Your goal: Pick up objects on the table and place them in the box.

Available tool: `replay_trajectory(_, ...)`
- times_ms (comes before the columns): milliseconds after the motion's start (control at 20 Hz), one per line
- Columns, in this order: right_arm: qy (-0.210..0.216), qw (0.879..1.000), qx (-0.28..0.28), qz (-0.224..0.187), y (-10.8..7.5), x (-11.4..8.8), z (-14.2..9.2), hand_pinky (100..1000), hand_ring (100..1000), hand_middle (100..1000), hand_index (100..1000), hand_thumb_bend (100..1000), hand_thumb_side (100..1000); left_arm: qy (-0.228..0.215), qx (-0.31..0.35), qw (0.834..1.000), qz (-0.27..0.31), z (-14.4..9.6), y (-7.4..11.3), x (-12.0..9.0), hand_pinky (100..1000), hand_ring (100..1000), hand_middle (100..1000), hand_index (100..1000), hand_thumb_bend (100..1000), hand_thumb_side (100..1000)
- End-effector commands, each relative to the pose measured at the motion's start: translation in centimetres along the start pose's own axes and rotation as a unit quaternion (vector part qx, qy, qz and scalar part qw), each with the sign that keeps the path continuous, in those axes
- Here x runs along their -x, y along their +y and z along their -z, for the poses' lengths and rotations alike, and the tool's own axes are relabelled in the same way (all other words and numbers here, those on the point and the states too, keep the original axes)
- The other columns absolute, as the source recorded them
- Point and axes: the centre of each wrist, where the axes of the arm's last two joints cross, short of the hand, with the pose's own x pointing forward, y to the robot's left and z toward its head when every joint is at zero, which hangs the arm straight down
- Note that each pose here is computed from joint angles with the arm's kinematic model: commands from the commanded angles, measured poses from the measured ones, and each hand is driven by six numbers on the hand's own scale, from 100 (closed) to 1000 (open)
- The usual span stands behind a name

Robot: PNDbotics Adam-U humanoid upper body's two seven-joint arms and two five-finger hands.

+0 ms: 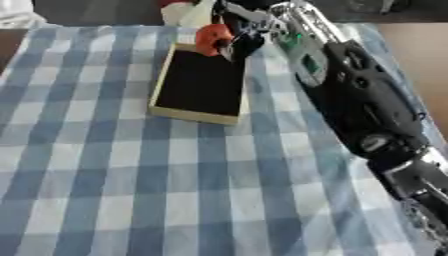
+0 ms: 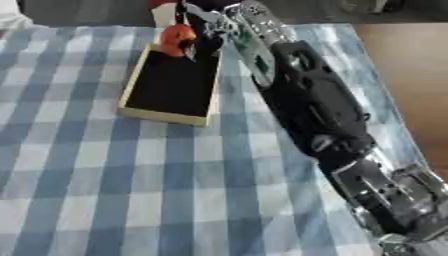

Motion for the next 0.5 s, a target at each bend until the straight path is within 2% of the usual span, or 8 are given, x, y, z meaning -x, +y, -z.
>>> replay_trajectory(50, 0.014, 1.0, 0.02, -0.007, -0.2, -0.1, 0.6, 580, 514, 325, 546, 100, 100, -0.014, 0.003, 1.0, -0.009, 0.5, -0.2, -0.6, 754, 751, 678, 810, 528, 656)
replay_trajectory(300, 0.024, 1.0, 0.012, -0.005, 2.0, -0.2, 1.2, 590, 522, 335, 554, 100, 100, -0.014, 0.003, 1.0, -0.013, 0.6, -0.3, -0.6, 754, 751, 678, 810, 527, 656)
replay_trajectory(500, 0.02, 1.0, 0.002, -0.003, 3.2, -0.1, 1.4, 615, 552, 378, 606, 100, 100, -0.013, 0.003, 1.0, -0.014, 0.6, -0.4, -0.6, 754, 750, 678, 810, 525, 656)
